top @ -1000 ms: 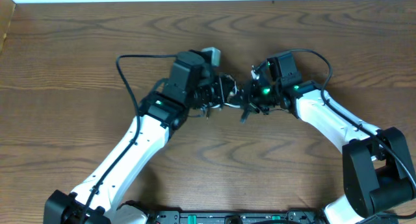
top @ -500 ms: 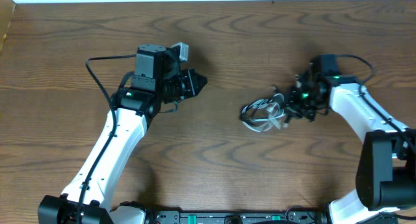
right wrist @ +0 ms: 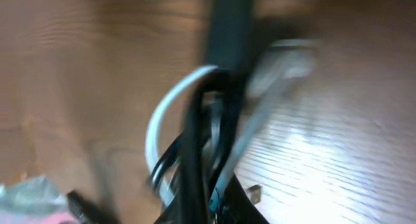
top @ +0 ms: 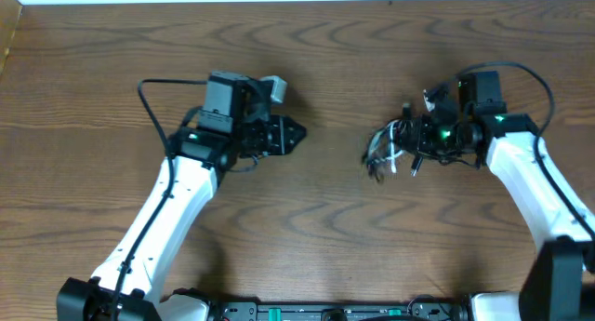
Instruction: Untangle cables
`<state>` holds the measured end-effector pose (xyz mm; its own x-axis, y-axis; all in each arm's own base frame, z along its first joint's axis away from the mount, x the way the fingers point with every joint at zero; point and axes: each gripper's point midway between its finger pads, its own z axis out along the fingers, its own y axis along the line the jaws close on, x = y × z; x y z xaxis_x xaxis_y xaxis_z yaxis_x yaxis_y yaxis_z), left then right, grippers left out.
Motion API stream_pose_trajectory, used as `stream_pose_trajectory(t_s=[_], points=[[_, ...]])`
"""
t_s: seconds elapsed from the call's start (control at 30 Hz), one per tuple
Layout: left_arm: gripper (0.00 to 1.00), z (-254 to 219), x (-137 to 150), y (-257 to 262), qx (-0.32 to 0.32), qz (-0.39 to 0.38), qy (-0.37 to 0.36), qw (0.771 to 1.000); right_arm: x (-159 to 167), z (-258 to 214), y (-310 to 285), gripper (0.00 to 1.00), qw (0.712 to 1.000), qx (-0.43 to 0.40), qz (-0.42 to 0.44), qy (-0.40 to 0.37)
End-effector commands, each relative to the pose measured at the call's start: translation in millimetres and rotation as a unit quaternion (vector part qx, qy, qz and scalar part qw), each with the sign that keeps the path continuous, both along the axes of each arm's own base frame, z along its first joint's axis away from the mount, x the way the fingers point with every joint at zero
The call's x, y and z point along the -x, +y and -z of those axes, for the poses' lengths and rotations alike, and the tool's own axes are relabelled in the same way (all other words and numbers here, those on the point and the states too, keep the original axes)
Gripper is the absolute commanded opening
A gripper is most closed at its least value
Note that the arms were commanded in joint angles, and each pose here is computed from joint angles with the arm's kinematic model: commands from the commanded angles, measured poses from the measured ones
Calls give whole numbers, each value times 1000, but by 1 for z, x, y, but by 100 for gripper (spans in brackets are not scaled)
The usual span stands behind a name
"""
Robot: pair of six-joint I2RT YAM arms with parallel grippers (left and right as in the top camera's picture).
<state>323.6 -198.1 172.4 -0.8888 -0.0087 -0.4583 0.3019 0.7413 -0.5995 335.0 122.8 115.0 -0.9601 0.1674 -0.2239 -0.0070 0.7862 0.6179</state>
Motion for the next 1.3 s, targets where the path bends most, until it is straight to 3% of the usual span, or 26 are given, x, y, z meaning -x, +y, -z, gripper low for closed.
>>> stream_pose_trajectory(t_s=[0.0, 0.23, 0.43, 0.67, 0.93, 1.27], points=[[34, -5, 7, -18, -3, 39, -28, 999, 9, -37, 27, 1, 992, -79, -80, -61], [38, -17, 10, -42, 15, 71, -63, 995, 18, -53, 41, 1, 976, -123, -148, -107], [51, -32, 3, -60, 69, 93, -80, 990, 29, -59, 47, 1, 962, -141, -192, -130], [53, -26, 11, -97, 157, 181, -60, 969, 37, -52, 44, 1, 965, -130, -199, -115], [52, 11, 7, -123, 160, 184, -21, 970, 39, -51, 44, 1, 965, -131, -199, -111], [52, 17, -1, -137, 160, 160, -20, 974, 44, -51, 51, 1, 963, -132, -211, -107]])
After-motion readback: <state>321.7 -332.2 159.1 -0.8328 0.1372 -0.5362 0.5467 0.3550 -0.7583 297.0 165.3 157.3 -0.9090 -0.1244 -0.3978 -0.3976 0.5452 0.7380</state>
